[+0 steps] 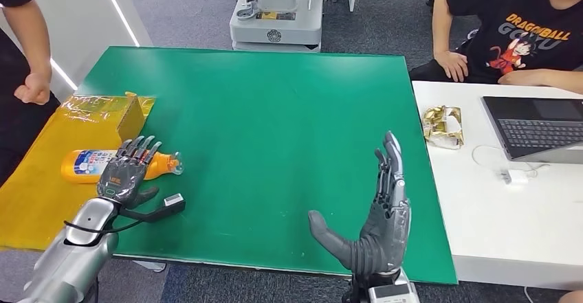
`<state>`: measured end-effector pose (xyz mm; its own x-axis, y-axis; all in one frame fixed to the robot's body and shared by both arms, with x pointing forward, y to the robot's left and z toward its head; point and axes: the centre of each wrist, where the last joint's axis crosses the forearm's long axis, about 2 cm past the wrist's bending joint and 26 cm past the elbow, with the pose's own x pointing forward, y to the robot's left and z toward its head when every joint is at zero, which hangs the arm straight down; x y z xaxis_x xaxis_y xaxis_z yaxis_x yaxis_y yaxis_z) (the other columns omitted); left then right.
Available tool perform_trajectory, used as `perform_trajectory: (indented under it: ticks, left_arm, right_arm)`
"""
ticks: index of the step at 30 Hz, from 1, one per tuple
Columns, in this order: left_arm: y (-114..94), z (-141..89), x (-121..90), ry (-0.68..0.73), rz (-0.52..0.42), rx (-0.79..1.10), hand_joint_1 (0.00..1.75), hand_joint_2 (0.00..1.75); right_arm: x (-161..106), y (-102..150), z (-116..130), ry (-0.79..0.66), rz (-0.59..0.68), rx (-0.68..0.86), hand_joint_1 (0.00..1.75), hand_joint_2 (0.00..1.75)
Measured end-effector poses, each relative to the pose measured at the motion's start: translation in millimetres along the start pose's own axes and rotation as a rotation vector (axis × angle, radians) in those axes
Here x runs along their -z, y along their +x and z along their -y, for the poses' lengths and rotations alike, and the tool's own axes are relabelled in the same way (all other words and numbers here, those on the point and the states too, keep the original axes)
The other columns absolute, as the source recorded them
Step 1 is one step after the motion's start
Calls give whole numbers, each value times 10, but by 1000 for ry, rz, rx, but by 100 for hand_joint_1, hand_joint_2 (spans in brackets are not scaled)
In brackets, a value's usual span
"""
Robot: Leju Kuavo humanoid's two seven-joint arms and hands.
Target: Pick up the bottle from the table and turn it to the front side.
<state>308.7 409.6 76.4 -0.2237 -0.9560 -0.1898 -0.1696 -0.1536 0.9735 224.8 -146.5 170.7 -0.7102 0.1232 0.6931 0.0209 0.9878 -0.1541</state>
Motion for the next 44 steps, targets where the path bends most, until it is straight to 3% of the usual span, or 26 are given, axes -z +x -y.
perform_trajectory:
  ticks: [8,14,17,20,26,30,38,44]
  left_arm:
    - [167,-287,-114,311,50,-142,0,175]
    - [376,-477,-58,526,82,-353,0,175]
    - [547,-562,42,642,55,-646,0,175]
    - [879,-660,195,710,34,-1066,0,175]
    - [1623,-920,400,759,93,-1719,0,175]
    - [2005,-1083,453,771,122,-1913,0,175]
    - [2402,-1238,438,723,154,-2222,0,175]
    - [2505,-1271,402,708,203,-2251,0,175]
  right_arm:
    - [-4,-2,-1,-1,-2,15,0,175]
    - [-9,-4,-5,-3,5,21,0,175]
    - [-14,-6,-10,-6,10,19,0,175]
    - [-29,-15,-19,-8,18,19,0,175]
    - [-67,-33,-28,-15,21,21,0,175]
    - [-83,-34,-36,-10,20,21,0,175]
    - [-88,-27,-44,-20,-5,3,0,175]
    - [-90,-24,-43,-30,-15,-15,0,175]
